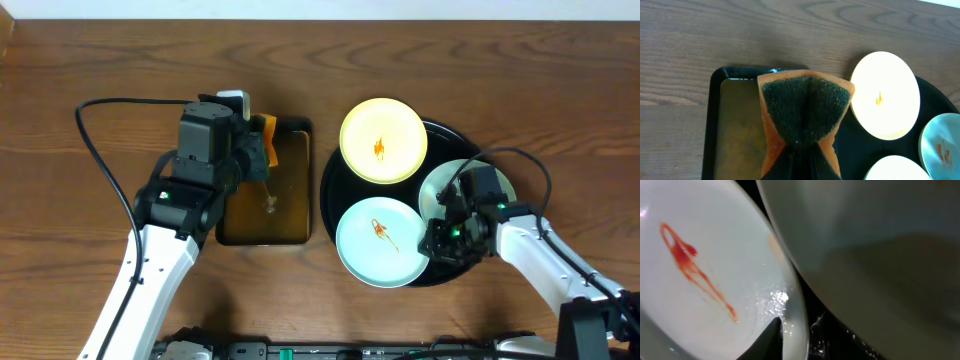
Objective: Clean dirty plates on tray and stack at the side
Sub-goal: 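Lift the sponge with left gripper while right gripper tilts the green plate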
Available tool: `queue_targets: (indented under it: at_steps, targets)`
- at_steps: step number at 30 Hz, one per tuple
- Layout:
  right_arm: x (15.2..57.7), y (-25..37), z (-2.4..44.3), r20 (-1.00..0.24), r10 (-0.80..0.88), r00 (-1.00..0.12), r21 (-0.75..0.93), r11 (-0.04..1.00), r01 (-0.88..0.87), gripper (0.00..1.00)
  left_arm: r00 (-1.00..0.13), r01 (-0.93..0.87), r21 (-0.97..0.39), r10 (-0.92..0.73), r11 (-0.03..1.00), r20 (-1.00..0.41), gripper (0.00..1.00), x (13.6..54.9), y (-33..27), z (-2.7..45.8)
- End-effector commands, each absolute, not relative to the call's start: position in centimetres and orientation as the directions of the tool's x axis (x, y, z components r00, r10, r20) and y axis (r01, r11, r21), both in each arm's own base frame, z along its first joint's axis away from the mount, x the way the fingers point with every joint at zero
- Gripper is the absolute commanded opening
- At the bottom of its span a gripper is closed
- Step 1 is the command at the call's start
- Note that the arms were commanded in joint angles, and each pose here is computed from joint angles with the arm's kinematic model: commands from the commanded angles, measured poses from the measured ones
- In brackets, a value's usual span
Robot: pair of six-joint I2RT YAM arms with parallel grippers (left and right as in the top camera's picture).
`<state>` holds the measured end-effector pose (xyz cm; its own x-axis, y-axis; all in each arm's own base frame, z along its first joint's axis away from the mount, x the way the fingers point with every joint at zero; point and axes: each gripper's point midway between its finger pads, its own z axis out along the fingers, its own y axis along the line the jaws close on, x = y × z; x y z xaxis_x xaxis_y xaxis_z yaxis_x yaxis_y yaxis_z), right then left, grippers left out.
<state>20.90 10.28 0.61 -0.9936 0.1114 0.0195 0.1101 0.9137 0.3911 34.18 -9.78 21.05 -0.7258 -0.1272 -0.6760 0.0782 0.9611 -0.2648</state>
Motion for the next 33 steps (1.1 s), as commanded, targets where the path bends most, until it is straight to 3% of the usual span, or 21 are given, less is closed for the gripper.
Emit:
queue_targets:
  at_steps: [1,9,33]
  targets:
    - [20.1,11.1,0.0,0.041,0.114,-0.993,0.426,0.897,0.12,0.15,-0.7,0.084,-0.278,-0.141,0.957,-0.7,0.08,34.1,-9.8,22.4]
    - [21.1,11.3,0.0,0.001,0.12,-0.993,0.438,0.892,0.109,0.01,-0.712,0.079,-0.276,-0.139,0.958,-0.688,0.07,33.9,-9.7,22.0]
    - [21.1,11.3,0.0,-0.002,0.12,-0.993,0.439,0.892,0.107,0.01,-0.728,0.073,-0.272,-0.135,0.959,-0.672,0.08,33.8,-9.7,21.4]
